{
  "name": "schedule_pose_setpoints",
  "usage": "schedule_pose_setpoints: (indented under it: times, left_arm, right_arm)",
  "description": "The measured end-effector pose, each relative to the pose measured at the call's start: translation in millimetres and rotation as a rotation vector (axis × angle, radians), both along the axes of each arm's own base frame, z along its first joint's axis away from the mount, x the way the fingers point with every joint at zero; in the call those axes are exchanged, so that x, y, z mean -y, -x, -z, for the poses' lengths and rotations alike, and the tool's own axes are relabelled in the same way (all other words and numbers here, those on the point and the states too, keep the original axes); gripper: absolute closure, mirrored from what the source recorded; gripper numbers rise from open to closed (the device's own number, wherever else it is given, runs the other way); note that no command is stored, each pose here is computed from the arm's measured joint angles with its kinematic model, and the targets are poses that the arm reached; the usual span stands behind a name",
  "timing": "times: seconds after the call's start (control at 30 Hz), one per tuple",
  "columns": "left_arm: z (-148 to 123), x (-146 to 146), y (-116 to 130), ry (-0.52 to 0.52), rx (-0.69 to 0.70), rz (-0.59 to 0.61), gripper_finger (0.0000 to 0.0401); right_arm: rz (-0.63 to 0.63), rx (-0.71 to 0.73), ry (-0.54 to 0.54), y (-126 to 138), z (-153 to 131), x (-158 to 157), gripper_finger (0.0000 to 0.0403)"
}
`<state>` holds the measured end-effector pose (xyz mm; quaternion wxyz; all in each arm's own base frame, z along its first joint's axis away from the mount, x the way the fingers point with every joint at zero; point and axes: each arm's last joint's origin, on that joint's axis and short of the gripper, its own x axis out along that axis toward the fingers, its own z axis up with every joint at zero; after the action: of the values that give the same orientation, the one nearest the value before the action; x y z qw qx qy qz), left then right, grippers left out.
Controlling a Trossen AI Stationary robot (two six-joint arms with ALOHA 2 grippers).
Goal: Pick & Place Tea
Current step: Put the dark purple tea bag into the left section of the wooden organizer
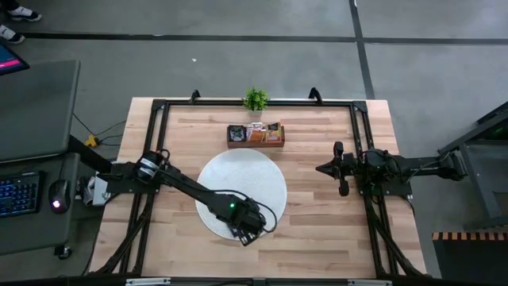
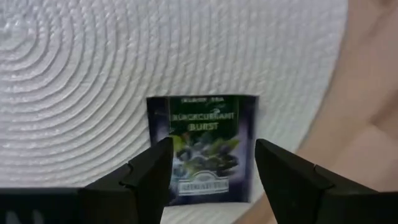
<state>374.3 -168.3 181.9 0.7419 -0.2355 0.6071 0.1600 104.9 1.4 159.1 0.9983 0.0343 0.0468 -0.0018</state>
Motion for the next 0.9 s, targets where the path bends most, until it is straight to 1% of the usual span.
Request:
schedule_pose_setpoints:
  times: [0.1, 0.3, 0.5, 0.73, 0.8, 0.9]
  left_arm:
    - [-3.5, 0.7, -2.0, 0.009, 0.028, 0.001, 0.0176]
    - [-2.3, 0.6, -1.4, 0.003, 0.021, 0.027, 0.0176]
    - [-2.4, 0.5, -1.8, -0.023, 0.032, 0.099, 0.0176]
    - [-2.6, 2.9, -2.0, 0.037, 0.021, 0.161, 0.0175]
    - [-2.9, 3.4, -2.7, 0.045, 0.028, 0.162, 0.0167]
    - [-3.1, 3.3, -3.7, 0.039, 0.04, 0.153, 0.0142]
  right_arm:
    - [0.0, 0.0, 0.0, 0.0, 0.0, 0.0, 0.0402]
    - [-0.001, 0.0, 0.0, 0.0, 0.0, 0.0, 0.0402]
    - [0.0, 0.0, 0.0, 0.0, 0.0, 0.0, 0.0402]
    - [0.0, 0.0, 0.0, 0.0, 0.0, 0.0, 0.0402]
    - [0.0, 0.0, 0.0, 0.0, 0.0, 0.0, 0.0402]
    - [0.0, 0.0, 0.0, 0.0, 0.0, 0.0, 0.0402]
